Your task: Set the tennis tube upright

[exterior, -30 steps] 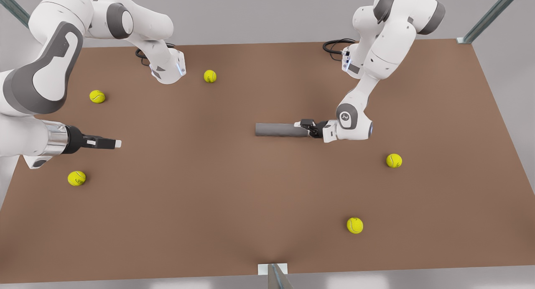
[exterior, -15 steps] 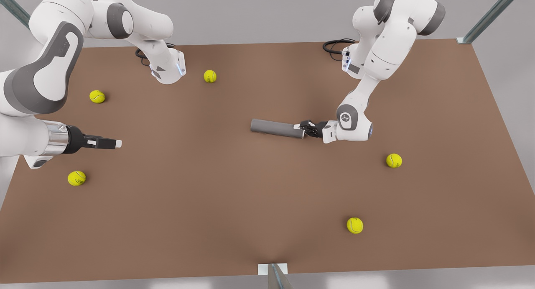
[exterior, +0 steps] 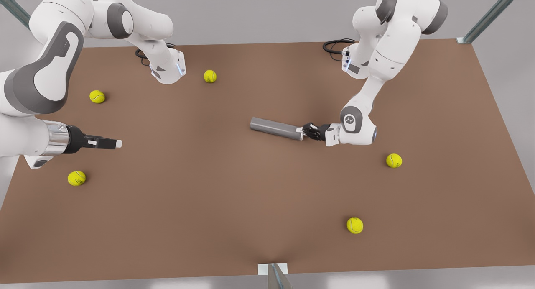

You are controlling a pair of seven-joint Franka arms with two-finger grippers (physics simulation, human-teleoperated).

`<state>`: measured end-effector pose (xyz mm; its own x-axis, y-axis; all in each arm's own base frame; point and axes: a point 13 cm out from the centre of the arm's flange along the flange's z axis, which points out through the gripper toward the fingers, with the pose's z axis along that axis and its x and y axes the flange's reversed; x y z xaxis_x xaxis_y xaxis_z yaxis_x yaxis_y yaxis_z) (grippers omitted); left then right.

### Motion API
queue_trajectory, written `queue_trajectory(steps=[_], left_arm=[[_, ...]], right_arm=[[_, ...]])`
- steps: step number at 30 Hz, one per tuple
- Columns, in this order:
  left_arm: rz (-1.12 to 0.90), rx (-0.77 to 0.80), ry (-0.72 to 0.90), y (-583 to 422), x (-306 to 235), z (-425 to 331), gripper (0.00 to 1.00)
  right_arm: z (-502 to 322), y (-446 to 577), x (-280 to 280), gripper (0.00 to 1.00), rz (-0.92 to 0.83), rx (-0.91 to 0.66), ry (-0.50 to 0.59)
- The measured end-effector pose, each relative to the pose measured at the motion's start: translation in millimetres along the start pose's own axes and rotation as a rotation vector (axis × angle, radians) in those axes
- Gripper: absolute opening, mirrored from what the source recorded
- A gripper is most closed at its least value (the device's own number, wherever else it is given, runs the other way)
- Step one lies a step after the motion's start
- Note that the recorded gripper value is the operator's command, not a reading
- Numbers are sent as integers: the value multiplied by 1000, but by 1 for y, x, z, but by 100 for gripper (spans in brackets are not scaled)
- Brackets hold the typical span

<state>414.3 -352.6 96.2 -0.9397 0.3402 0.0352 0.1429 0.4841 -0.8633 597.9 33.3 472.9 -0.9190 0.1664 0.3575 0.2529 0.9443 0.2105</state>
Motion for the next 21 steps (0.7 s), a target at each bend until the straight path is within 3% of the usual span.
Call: queue_trajectory(steps=[21], left_arm=[[79,-117,55,-24,-26,-75,21]], right_arm=[[2,6,1,100,-7,5,2]])
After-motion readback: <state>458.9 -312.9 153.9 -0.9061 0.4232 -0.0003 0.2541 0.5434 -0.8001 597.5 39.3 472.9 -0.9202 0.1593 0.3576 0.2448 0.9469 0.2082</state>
